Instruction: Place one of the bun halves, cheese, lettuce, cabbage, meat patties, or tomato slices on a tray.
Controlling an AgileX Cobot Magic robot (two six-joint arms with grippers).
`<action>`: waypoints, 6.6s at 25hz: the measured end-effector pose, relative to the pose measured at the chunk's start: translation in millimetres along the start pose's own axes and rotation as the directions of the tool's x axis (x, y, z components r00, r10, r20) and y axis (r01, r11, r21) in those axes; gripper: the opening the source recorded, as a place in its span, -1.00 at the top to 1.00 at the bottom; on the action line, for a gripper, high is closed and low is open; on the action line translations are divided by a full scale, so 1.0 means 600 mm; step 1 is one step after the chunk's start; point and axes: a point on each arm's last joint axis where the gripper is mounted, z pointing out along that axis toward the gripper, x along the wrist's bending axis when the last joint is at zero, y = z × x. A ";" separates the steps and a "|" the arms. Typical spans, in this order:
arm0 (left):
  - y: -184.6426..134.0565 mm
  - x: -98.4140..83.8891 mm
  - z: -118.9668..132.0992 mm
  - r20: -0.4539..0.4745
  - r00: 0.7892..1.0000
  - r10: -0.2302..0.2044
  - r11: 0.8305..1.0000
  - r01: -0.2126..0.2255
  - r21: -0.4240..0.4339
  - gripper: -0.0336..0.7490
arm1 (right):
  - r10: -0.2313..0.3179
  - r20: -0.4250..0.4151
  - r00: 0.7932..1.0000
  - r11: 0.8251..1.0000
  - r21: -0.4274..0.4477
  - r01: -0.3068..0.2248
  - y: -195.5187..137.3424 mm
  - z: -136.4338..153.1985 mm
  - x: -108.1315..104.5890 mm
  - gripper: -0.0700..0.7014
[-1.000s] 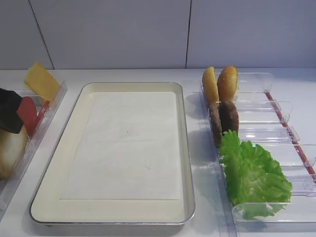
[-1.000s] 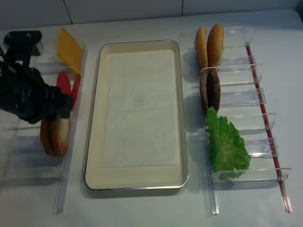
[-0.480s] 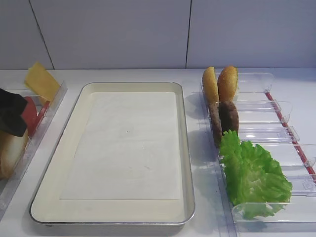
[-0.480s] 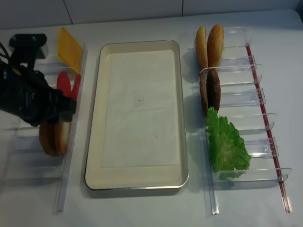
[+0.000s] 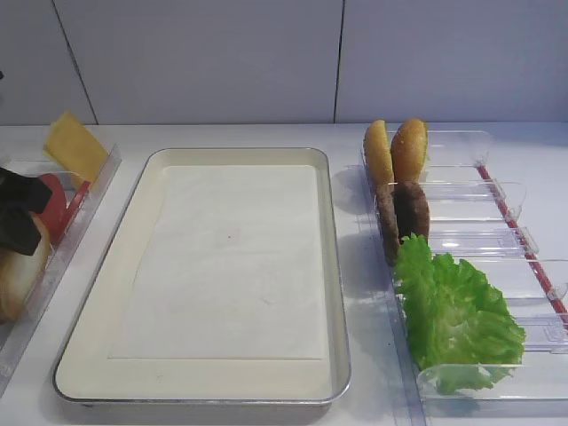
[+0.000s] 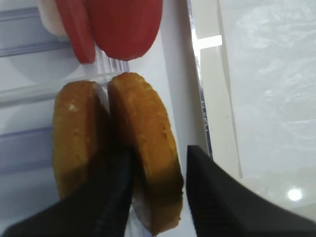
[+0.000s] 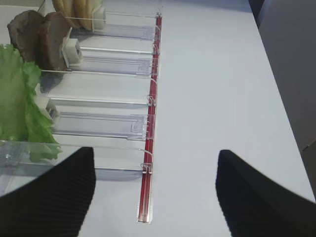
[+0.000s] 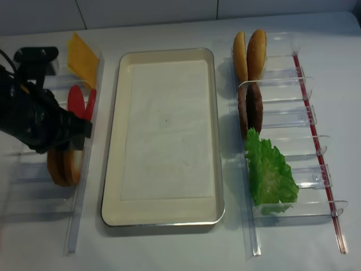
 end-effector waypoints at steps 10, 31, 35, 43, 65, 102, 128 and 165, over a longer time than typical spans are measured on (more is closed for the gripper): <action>0.000 0.001 0.000 -0.009 1.000 0.006 1.000 -0.006 -0.001 0.44 | 0.000 0.000 1.000 1.000 0.000 0.000 0.000 0.000 0.000 -0.53; 0.034 -0.006 -0.057 -0.002 1.000 0.029 1.000 -0.029 -0.005 0.53 | 0.000 0.000 1.000 1.000 0.000 0.000 0.000 0.000 0.000 -0.53; 0.046 -0.010 -0.078 0.007 0.999 0.033 0.999 -0.033 -0.026 0.53 | 0.000 0.000 1.000 1.000 0.000 0.000 0.000 0.000 0.000 -0.53; 0.054 -0.043 -0.084 0.222 0.975 0.020 0.997 -0.002 -0.078 0.53 | 0.010 0.000 1.000 1.000 0.000 -0.010 0.000 0.000 0.000 -0.53; 0.026 -0.154 0.040 0.607 0.792 -0.070 0.983 0.157 -0.093 0.54 | 0.004 0.000 1.000 1.000 0.000 -0.004 0.000 0.000 0.000 -0.53; 0.005 -0.136 0.147 0.512 0.859 0.003 0.999 -0.024 0.034 -0.31 | -0.001 0.000 1.000 1.000 0.000 0.001 0.000 0.000 0.000 -0.53; 0.138 -0.043 -0.045 -0.304 0.929 0.210 0.977 -0.191 0.091 -0.31 | -0.003 0.000 1.000 1.000 0.000 0.003 0.000 0.000 0.000 -0.53; -0.400 0.007 -0.174 -0.125 0.992 0.007 0.740 -0.089 -0.667 -0.29 | -0.003 0.000 1.000 1.000 0.000 0.003 0.000 0.000 0.000 -0.53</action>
